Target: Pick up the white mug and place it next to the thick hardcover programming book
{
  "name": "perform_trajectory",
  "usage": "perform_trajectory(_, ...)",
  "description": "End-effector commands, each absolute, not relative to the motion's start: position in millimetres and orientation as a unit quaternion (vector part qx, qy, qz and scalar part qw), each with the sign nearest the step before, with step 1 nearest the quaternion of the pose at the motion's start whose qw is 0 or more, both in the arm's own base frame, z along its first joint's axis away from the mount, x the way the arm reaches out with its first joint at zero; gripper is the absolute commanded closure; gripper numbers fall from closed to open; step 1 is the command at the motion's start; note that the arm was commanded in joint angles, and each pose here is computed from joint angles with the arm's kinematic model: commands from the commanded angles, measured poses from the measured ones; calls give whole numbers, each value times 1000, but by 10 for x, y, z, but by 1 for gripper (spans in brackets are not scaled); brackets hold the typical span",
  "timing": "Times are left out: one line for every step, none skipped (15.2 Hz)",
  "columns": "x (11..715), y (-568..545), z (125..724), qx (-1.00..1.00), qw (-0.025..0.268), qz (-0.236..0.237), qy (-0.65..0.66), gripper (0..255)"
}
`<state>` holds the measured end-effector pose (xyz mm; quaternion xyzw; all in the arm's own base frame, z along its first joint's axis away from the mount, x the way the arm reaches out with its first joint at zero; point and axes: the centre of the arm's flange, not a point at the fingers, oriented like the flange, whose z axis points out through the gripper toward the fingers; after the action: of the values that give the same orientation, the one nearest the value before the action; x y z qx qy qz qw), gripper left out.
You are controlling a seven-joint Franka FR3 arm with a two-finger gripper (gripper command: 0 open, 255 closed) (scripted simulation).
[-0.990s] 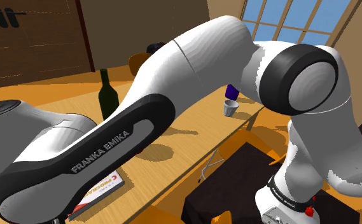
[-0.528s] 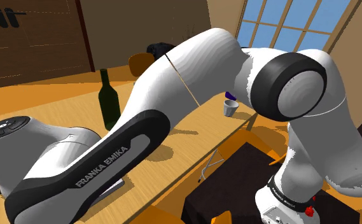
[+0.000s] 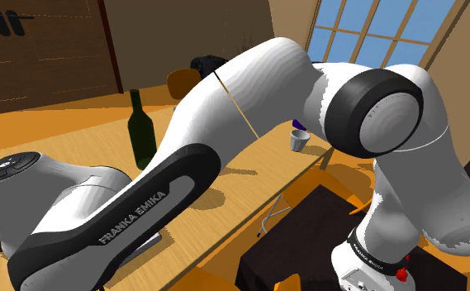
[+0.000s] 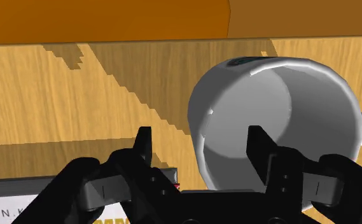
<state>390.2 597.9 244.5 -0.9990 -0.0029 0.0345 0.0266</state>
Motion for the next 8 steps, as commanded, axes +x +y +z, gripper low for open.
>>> perform_trajectory(3902, 5979, 2445, -999, 27, 34, -3, 0)
perform_trajectory(3902, 5979, 2445, -999, 27, 34, -3, 0)
perform_trajectory(3902, 5979, 2445, -999, 27, 34, -3, 0)
perform_trajectory(3902, 5979, 2445, -999, 27, 34, -3, 0)
perform_trajectory(3911, 5972, 2576, -999, 27, 34, -3, 0)
perform_trajectory(3920, 5965, 2708, -999, 27, 34, -3, 0)
perform_trajectory(3929, 5958, 2839, -999, 27, 34, -3, 0)
perform_trajectory(3937, 5953, 2943, -999, 27, 34, -3, 0)
